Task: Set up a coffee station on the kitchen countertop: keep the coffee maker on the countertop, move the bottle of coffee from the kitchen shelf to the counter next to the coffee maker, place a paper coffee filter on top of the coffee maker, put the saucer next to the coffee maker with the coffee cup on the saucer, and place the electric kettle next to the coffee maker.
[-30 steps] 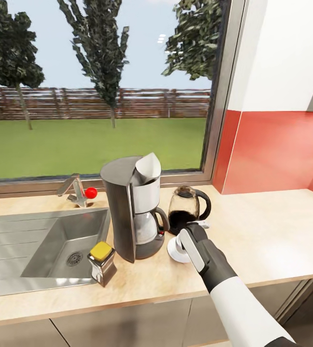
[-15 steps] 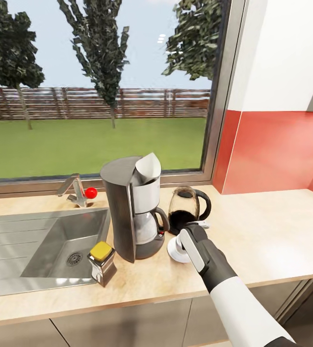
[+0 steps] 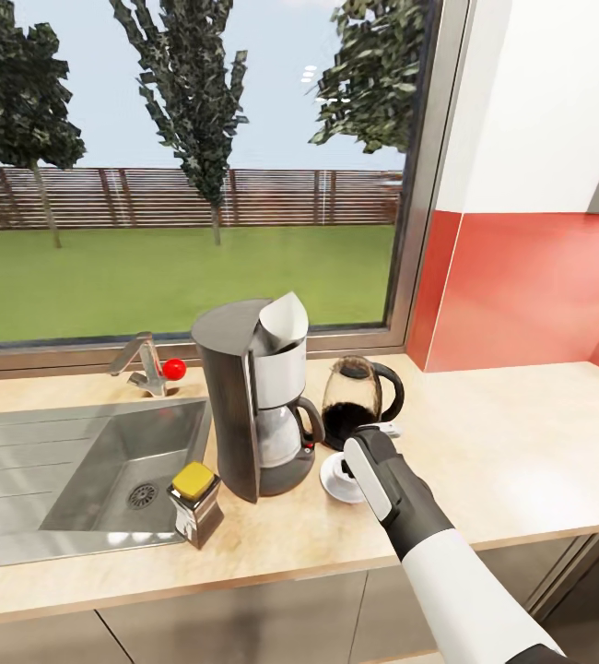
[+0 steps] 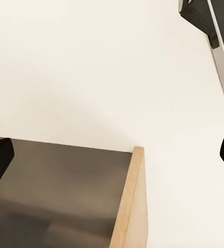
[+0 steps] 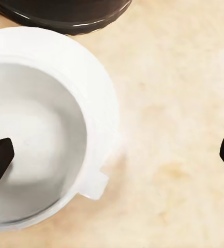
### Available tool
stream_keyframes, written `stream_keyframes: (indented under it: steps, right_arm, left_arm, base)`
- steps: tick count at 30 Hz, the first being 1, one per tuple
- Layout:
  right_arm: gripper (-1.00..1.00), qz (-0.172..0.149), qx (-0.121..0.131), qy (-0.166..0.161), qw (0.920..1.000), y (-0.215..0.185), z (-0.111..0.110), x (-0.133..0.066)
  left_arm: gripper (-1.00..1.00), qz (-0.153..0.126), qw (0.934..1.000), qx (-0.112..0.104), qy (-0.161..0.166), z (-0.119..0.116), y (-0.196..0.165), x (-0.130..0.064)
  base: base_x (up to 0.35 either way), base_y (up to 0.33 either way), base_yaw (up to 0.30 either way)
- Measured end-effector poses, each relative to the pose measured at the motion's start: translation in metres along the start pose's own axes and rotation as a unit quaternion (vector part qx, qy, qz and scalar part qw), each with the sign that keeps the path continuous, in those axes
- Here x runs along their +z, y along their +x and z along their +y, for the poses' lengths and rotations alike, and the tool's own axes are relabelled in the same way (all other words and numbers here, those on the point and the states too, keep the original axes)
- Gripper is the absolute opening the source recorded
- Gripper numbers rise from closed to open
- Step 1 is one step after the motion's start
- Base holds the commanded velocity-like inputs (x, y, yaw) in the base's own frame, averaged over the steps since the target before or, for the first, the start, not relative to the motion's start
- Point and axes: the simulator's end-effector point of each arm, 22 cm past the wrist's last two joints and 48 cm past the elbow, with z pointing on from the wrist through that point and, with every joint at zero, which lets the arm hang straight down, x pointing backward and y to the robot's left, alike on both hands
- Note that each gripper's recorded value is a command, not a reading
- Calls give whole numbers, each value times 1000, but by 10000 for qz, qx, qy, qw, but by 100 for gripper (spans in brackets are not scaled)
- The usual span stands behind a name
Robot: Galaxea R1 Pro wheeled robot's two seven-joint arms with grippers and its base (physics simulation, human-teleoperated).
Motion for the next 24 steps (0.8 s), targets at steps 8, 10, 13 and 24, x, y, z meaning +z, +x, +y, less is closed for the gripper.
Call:
stream_keyframes:
  steps: [8,10,13,24]
  right_arm:
    - [100,2,0,0,10000,0,0,0]
    - [100,2,-1,0,10000,0,0,0]
    - [100,2,-1,1,10000,0,0,1]
    - [100,-3,-7,0,10000,0,0,0]
  left_arm:
    - [100,4,10000,-25,-16,1,0,0]
    - [100,4,10000,-36,-18,1,0,0]
    - [100,7,10000,-50,-11,0,0,0]
    - [100,4,10000,-52,7,-2,0,0]
  base:
    - [-53,0,0]
    - [-250,0,0]
    - [-308,0,0]
    - [-186,0,0]
